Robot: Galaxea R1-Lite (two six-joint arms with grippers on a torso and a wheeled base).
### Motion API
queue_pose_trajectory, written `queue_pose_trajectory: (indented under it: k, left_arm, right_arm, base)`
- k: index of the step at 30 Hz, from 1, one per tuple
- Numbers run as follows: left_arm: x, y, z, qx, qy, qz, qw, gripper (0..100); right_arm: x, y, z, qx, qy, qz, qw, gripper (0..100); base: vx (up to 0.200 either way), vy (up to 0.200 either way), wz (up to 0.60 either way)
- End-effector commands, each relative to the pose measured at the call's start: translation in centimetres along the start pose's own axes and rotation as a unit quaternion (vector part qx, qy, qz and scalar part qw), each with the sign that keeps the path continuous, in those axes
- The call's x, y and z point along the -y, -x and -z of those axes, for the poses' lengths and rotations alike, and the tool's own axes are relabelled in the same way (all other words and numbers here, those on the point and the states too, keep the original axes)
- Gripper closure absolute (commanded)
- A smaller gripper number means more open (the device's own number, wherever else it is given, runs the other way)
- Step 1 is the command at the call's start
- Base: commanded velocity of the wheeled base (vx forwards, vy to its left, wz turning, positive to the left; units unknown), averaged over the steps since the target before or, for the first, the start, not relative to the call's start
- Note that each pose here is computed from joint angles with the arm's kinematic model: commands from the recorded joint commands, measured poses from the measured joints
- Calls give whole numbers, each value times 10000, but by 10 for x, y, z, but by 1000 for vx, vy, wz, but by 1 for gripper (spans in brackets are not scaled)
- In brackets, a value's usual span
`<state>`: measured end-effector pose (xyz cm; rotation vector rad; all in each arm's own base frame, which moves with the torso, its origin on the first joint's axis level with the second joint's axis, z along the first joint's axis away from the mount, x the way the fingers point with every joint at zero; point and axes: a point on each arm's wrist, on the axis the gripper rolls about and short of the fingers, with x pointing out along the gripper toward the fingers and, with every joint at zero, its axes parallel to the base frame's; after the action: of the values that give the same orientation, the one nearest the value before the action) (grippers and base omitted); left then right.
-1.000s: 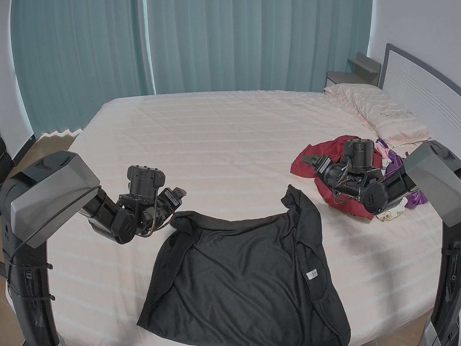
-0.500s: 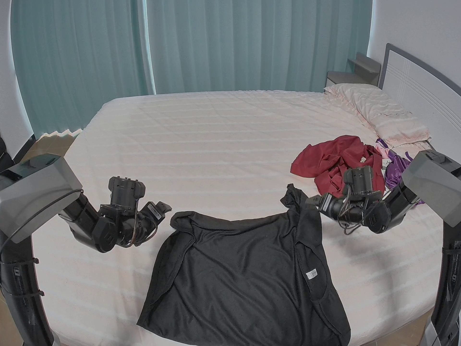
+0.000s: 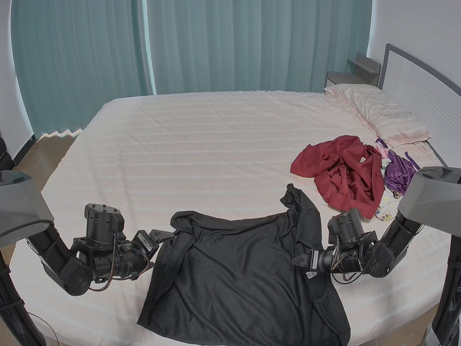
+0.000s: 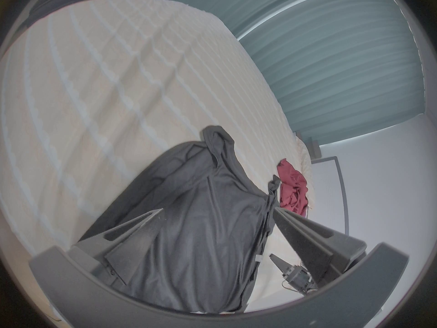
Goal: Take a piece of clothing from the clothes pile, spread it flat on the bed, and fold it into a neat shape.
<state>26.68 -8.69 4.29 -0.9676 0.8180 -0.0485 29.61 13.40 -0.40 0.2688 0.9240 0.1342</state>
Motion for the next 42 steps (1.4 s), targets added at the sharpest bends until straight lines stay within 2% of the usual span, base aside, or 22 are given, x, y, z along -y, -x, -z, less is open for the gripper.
queue_pose_trajectory:
  k: [1,3,8,11,15,18,22,28,32,42]
  left_arm:
    - [-10,3,10,-233,30,-93,9997,0]
    - [-12,4,13,-379,53,-41,9993,0]
    - [-15,1,14,-485,154,-82,9987,0]
    - [-18,-2,15,-486,118,-148,9986,0]
    - [-23,-9,13,-379,115,-180,9991,0]
    - [-28,-14,11,-223,18,-327,9992,0]
    - [-46,-24,17,-100,-445,-888,9950,0]
    - [-55,-29,22,14,-697,-1242,9898,0]
    - [-65,-36,27,151,-1067,-1657,9803,0]
    - [-72,-43,35,225,-1363,-1976,9705,0]
  right_arm:
    - [-3,-2,15,-192,155,113,9996,0]
    - [0,-4,16,-131,157,313,9993,0]
    - [2,-1,19,-130,177,391,9990,0]
    - [4,-1,19,-141,169,422,9989,0]
    - [5,-2,18,-132,142,425,9989,0]
    - [5,-3,18,-137,137,433,9989,0]
    - [4,-3,17,-119,141,417,9990,0]
    - [4,-3,17,-119,149,417,9989,0]
    - [4,-1,16,-99,154,406,9990,0]
    - [5,1,17,-104,141,414,9990,0]
  base:
    - [0,0,0]
    - [0,0,0]
    - [-120,0,0]
    - [-200,0,0]
    - [0,0,0]
    - [0,0,0]
    - [0,0,0]
    - [0,0,0]
    - [0,0,0]
    - [0,0,0]
